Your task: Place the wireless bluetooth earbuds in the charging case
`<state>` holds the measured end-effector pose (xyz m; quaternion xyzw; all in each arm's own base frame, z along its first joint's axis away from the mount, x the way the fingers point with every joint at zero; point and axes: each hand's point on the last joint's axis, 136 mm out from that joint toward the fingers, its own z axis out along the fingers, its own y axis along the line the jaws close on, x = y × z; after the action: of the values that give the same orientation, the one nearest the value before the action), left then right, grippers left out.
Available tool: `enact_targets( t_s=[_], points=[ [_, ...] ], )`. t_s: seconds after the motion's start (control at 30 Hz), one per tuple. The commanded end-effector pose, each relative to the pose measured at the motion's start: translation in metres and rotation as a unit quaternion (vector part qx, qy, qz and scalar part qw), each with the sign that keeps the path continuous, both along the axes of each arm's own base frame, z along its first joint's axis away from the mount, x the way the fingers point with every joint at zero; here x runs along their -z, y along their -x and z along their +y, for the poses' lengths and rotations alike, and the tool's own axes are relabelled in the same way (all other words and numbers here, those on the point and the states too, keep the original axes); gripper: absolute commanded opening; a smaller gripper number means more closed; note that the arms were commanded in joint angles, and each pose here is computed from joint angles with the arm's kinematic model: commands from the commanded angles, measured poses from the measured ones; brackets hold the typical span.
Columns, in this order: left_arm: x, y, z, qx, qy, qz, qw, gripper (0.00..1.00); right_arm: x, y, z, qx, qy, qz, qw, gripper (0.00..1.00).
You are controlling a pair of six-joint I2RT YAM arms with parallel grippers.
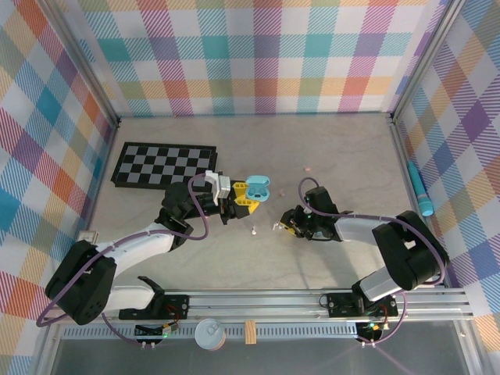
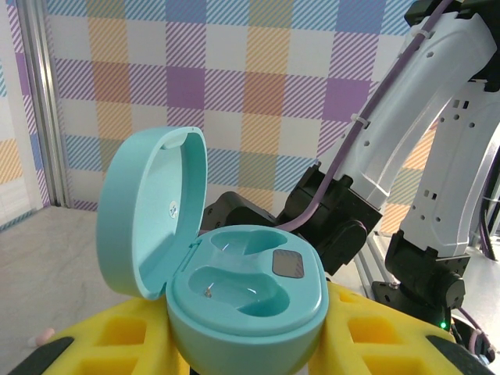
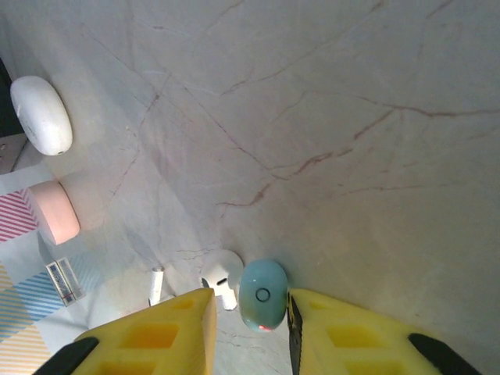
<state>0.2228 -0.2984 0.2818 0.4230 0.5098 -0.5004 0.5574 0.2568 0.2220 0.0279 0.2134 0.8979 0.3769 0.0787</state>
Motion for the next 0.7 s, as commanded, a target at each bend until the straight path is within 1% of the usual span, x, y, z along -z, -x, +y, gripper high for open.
enact_targets(
  t_s=[0.0,0.2,0.5,0.67],
  points=[
    [-0.008,0.005,0.003,-0.001,0.007,-0.027,1.0,0.29,-0.012,-0.008,0.009,-0.004,-0.016,-0.016,1.0,0.3],
    [-0.009,0.006,0.003,-0.001,0.008,-0.028,1.0,0.3,-0.004,-0.007,0.009,-0.006,-0.012,-0.003,1.0,0.29],
    [-0.007,0.006,0.004,-0.001,0.006,-0.027,1.0,0.3,-0.002,-0.01,0.011,-0.005,-0.015,-0.003,1.0,0.25],
    [-0.007,0.006,0.004,-0.001,0.006,-0.028,1.0,0.3,0.0,-0.012,0.011,-0.003,-0.013,-0.002,1.0,0.24]
  ],
)
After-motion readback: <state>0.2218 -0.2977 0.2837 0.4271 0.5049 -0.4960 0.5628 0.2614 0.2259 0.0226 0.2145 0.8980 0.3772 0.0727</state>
